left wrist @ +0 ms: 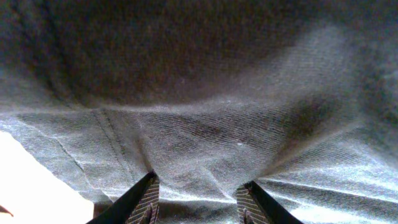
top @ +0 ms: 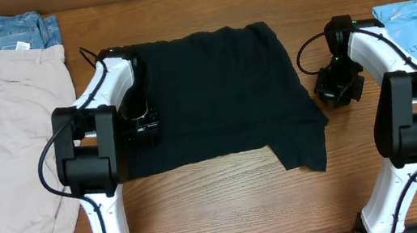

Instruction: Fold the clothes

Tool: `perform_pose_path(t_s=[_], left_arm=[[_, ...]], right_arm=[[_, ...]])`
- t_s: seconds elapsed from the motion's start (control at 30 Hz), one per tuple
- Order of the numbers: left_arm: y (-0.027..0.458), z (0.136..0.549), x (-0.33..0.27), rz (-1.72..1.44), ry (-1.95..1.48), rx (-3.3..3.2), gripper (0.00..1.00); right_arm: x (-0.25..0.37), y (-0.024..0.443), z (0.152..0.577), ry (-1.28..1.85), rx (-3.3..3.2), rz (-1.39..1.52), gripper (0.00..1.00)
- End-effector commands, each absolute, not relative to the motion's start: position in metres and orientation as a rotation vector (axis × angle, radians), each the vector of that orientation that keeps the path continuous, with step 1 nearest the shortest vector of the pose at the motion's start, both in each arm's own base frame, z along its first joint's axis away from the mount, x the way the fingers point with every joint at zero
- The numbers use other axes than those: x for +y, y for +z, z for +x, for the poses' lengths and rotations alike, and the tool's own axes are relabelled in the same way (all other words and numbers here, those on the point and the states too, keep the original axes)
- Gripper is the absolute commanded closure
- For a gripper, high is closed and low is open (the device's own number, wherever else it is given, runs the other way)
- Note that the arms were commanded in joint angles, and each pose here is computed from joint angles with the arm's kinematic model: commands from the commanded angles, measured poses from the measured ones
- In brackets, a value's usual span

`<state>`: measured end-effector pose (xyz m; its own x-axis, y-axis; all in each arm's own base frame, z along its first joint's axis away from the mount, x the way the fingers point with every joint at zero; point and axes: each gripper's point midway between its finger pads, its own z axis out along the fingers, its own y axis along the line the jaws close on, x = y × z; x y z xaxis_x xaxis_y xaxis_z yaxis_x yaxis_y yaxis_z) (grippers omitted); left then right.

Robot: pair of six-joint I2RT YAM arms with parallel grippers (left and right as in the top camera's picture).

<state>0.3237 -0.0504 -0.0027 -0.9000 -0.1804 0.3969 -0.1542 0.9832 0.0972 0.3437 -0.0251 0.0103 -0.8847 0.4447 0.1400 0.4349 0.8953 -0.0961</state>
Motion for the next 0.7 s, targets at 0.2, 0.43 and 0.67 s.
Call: perform_pose_path(t_s=[0.2, 0.43, 0.67], left_arm=[[-0.031, 0.299, -0.029, 0.194, -0.274, -2.614, 0.56], [-0.031, 0.3, -0.029, 0.204, -0.274, -2.621, 0.56], [-0.031, 0.3, -0.029, 0.203, -0.274, -2.62, 0.56]], right_arm=[[-0.013, 0.042, 0.408, -0.111, -3.134, -0.555, 0.7], [0.004, 0.035, 0.455, -0.332, -3.297, -0.48, 0.63], [0.01, 0.002, 0.451, -0.318, -3.234, -0.461, 0.64]])
